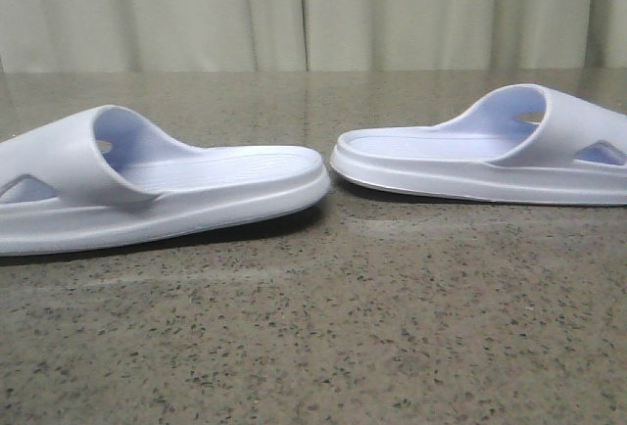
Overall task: Insert blue slippers together front up
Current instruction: 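Lift the grasped slipper up off the table with the left gripper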
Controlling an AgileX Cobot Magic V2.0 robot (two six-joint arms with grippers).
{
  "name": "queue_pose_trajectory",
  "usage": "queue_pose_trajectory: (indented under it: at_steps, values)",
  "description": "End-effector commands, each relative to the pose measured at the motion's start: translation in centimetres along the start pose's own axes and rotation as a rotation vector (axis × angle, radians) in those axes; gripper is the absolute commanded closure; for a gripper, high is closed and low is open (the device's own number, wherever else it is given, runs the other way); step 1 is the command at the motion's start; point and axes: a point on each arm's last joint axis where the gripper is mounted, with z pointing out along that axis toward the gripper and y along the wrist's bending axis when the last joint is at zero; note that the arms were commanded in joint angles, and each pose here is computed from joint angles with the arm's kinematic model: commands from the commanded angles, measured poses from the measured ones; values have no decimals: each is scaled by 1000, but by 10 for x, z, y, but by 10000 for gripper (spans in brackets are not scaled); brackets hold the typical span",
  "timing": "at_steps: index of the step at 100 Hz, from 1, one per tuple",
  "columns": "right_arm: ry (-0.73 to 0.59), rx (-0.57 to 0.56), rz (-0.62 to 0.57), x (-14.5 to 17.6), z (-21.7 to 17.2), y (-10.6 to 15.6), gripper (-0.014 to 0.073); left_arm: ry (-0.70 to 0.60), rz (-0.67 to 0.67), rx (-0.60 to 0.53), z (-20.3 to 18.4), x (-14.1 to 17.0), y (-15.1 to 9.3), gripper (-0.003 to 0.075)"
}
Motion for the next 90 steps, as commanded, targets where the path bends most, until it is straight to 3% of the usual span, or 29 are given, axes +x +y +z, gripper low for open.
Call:
queue_pose_trajectory:
  at_steps: [1,29,58,79,90]
  values:
    - [-112,-12,1,-19,-2,4,25,-30,24,26,-1,-4,-5,704]
    - [-112,-12,1,-19,-2,4,25,-71,-3,190,-18,-2,-21,704]
    - [-150,-14,4,-22,-2,5,25,-80,79,366,-52,3,-50,704]
    - [-146,-28,68,-22,-2,5,25,-65,135,471,-74,4,-74,704]
    - [-101,-37,174,-18,3,5,25,-69,141,481,-76,3,-78,704]
